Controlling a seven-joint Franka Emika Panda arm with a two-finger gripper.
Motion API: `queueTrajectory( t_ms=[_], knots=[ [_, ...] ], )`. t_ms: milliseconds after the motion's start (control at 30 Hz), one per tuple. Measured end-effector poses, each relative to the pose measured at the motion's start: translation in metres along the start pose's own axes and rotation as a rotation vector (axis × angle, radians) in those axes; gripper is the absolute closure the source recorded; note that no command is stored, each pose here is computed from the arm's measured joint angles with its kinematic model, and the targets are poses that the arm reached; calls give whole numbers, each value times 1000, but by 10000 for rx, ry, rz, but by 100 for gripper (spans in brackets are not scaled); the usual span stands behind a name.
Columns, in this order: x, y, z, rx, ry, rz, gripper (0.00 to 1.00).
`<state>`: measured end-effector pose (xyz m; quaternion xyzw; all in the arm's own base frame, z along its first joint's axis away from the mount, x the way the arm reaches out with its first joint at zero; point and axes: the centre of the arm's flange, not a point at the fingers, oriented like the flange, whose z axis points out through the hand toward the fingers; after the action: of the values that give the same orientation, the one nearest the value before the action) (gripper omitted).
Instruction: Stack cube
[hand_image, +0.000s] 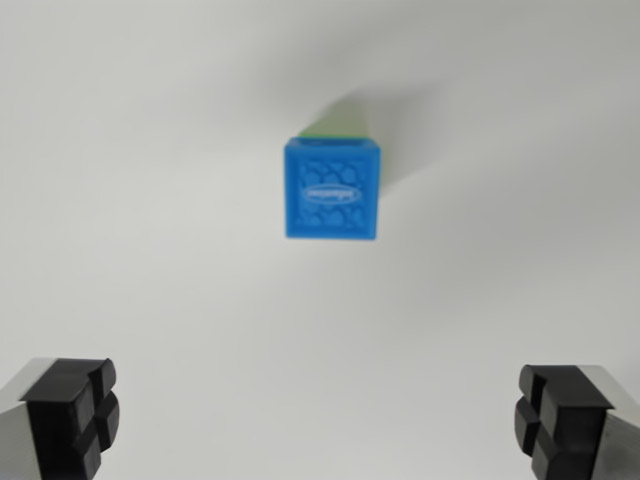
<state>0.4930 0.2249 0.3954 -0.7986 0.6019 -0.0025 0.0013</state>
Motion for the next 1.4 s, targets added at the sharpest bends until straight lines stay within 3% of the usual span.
queueTrajectory(
  t_ms=[700, 1400],
  knots=[
    [0, -1, -61, -3, 7, 2, 0],
    [0, -1, -72, -9, 8, 2, 0]
  ],
)
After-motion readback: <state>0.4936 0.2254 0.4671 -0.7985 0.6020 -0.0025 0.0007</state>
